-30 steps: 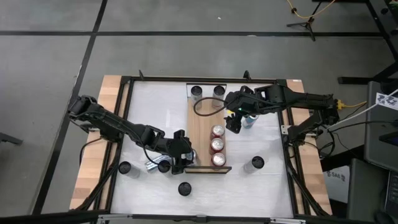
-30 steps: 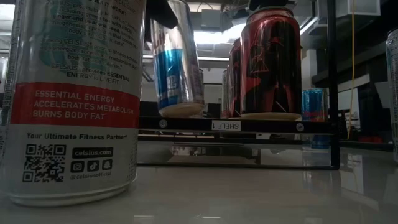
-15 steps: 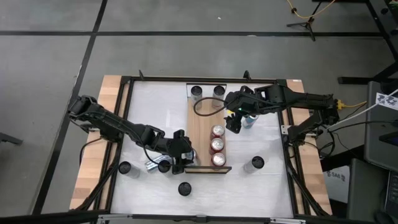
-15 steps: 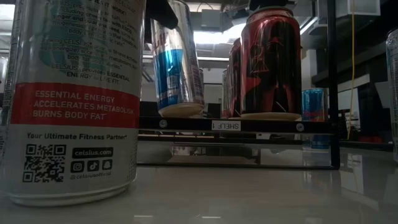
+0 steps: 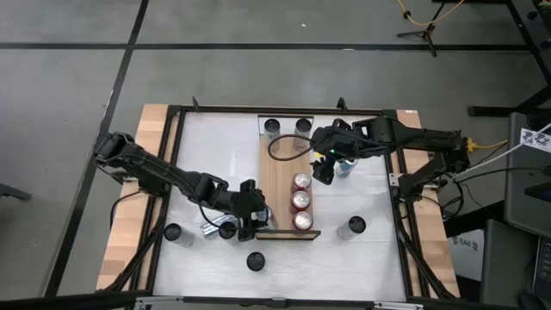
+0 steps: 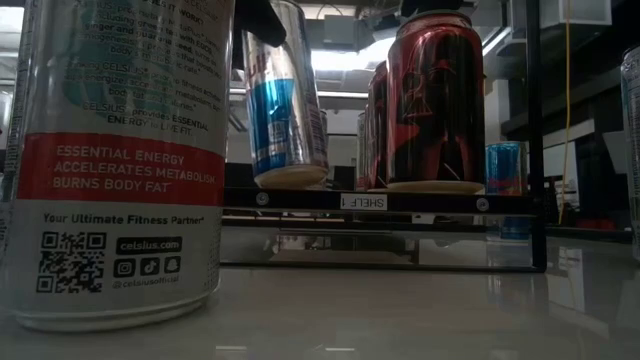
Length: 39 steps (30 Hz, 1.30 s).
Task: Place canned beverage on shelf
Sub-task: Put the blue soda can on the shelf
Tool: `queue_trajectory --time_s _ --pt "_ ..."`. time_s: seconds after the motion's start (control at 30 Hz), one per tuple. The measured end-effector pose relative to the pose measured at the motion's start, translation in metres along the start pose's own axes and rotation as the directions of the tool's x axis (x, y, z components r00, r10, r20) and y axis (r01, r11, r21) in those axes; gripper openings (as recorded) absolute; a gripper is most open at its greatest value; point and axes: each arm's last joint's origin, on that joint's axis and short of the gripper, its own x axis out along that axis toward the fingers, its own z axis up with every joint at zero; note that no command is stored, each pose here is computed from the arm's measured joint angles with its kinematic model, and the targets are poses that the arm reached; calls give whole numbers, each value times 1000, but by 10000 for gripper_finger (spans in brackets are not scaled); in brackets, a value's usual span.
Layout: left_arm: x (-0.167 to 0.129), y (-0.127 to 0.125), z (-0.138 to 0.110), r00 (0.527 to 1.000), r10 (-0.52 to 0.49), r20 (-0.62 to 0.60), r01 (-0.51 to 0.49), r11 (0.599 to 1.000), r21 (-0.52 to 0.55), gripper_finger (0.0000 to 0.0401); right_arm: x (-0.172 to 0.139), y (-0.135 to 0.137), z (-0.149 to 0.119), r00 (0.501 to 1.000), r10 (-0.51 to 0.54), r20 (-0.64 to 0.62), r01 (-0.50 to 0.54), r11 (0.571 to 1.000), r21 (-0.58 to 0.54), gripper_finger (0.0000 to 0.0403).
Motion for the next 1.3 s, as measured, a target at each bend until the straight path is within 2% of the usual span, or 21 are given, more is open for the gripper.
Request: queue_trajectory --time_s 0.7,1.0,1.3 --pt "0 0 0 1000 -1 1 1 1000 1 242 0 0 0 1000 0 0 0 1000 -1 344" --pt "-1 0 1 1000 -3 8 3 1000 -1 286 0 0 0 1000 0 0 0 1000 -3 344" --pt "-1 0 0 1000 -9 2 9 1000 -1 289 0 0 0 1000 0 0 0 1000 -5 344"
